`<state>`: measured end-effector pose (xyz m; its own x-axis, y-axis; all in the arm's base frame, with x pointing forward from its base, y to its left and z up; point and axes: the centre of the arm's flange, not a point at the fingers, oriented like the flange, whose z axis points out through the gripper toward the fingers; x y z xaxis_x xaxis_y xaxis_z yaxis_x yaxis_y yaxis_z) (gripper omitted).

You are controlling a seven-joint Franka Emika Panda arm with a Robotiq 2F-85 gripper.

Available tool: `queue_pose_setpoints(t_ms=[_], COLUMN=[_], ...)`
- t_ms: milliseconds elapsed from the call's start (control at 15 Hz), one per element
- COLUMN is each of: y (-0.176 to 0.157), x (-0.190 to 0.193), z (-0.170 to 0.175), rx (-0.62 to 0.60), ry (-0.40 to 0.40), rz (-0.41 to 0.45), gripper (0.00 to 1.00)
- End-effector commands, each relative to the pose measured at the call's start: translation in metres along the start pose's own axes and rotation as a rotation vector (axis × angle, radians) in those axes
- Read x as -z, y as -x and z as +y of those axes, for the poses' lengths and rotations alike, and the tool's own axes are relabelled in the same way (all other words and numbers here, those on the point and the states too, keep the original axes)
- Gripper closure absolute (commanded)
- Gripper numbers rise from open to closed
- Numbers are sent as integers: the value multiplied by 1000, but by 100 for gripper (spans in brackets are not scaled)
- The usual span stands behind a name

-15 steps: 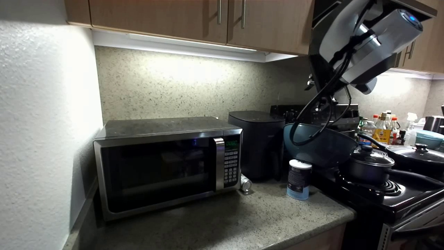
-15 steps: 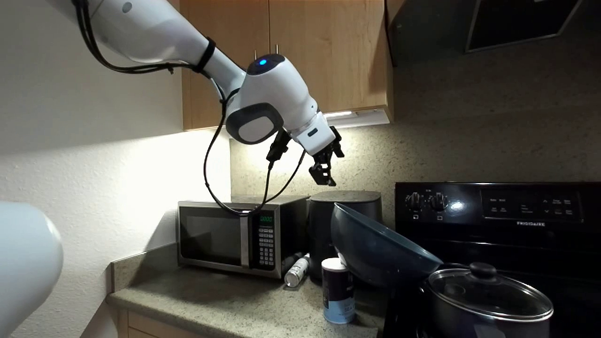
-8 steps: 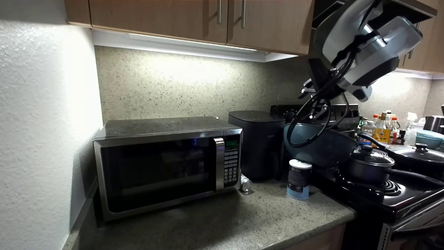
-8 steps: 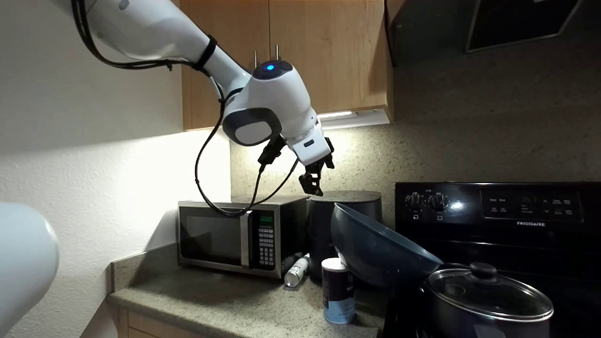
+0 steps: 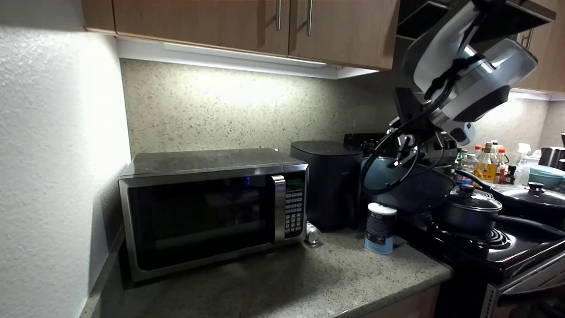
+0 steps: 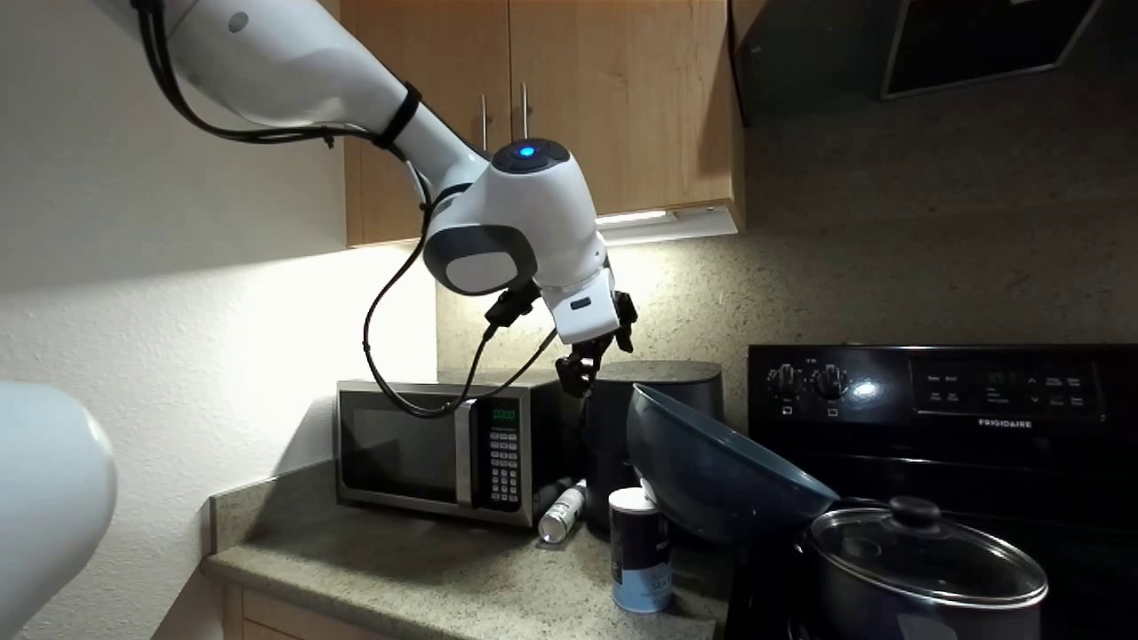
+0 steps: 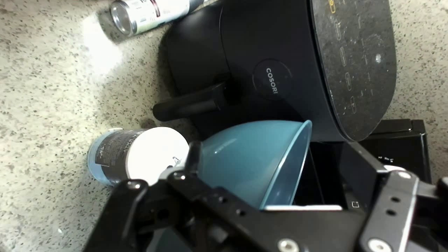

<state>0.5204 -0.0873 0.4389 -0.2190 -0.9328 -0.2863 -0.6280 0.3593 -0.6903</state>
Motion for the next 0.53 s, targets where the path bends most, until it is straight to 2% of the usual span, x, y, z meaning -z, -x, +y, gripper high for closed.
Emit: queue_pose_setpoints(t_ms=[0, 133, 200, 467], y=[0, 2, 2, -38], x=[-2, -4, -2, 1], z=[1, 2, 6, 29], rx=[1, 10, 1, -162], ry=[-1, -1, 37, 132], rz=[10, 22, -17, -86], gripper=[0, 0, 0, 0])
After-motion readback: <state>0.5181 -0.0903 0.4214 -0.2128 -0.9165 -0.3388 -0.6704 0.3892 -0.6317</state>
